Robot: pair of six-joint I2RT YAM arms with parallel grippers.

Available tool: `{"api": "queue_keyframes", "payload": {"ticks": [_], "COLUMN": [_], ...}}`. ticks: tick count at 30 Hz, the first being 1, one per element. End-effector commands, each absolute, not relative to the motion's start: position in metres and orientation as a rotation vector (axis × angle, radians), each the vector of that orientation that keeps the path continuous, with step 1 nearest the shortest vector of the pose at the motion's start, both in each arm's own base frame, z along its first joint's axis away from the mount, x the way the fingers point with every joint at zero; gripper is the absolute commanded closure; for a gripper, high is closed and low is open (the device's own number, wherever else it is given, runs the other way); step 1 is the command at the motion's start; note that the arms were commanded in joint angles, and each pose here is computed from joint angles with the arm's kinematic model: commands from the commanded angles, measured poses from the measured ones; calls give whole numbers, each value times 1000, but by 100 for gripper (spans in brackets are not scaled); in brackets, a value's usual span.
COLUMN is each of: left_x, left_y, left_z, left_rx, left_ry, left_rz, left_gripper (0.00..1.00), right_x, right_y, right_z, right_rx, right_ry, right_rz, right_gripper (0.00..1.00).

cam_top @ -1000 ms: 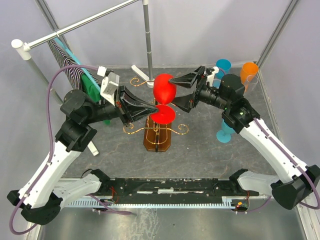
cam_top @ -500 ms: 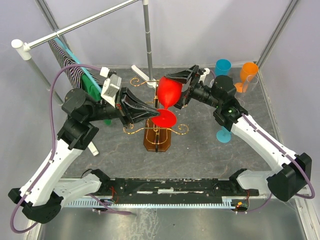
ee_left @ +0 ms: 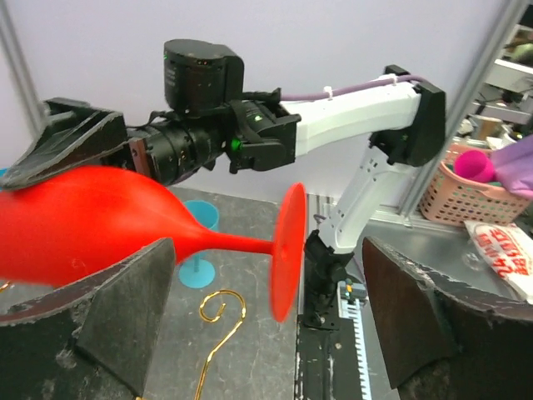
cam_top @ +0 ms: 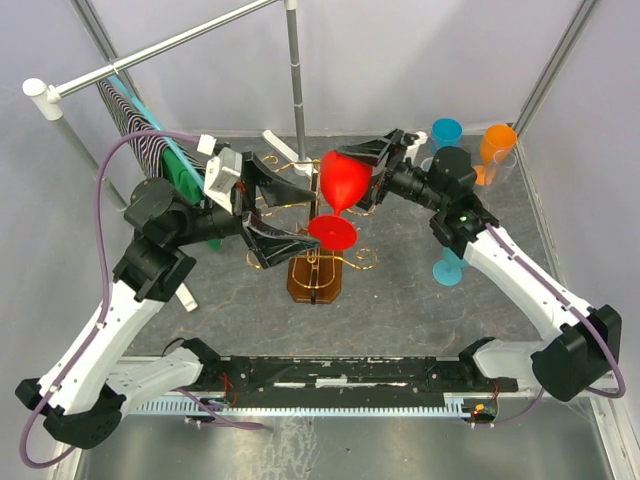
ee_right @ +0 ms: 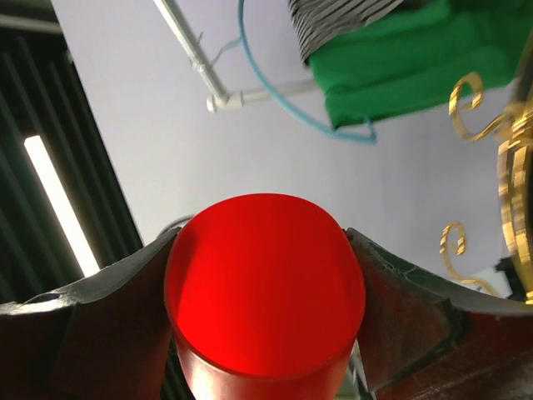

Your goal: Take the wine glass off the wine glass rack

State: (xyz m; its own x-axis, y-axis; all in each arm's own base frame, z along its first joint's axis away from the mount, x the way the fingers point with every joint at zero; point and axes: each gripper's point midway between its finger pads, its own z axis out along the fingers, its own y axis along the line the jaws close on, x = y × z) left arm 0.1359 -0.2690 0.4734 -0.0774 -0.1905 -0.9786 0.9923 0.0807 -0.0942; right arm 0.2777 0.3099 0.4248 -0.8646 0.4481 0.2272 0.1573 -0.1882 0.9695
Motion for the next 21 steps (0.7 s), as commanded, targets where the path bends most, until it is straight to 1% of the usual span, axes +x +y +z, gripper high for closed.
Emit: {"api": "queue_keyframes", "payload": {"ticks": [1,2,7,11,13,16,21], "left_x": [141,142,141,143,143,145,148], "left_y": [-253,-249,-226,-213,-210,-208,-207], "left_z": [488,491,505,506,503,496,486], "left_rx": [869,846,737,661,647,641,639], "left_ry": [1148,1149,1143,1146,1156,1178,1205], "left_rz": [-1171,-1153,-1067,-1028,-1023,-1002,-982], "left_gripper": [1,1,1,1,1,1,1], "right_x": [295,303,336,360,368,369,349], "right_y": [273,262,196,126,91,40,-47], "right_z": [435,432,419,399,391,385,390], "right_rx": [643,640,689,739,752,732,753], "right_ry": [1825,1827,1817,1836,1847,1860,1776], "right_rz": [1975,1919,1713,1383,1208,869,241], "right_gripper": [23,25,27,28,28,27,25]}}
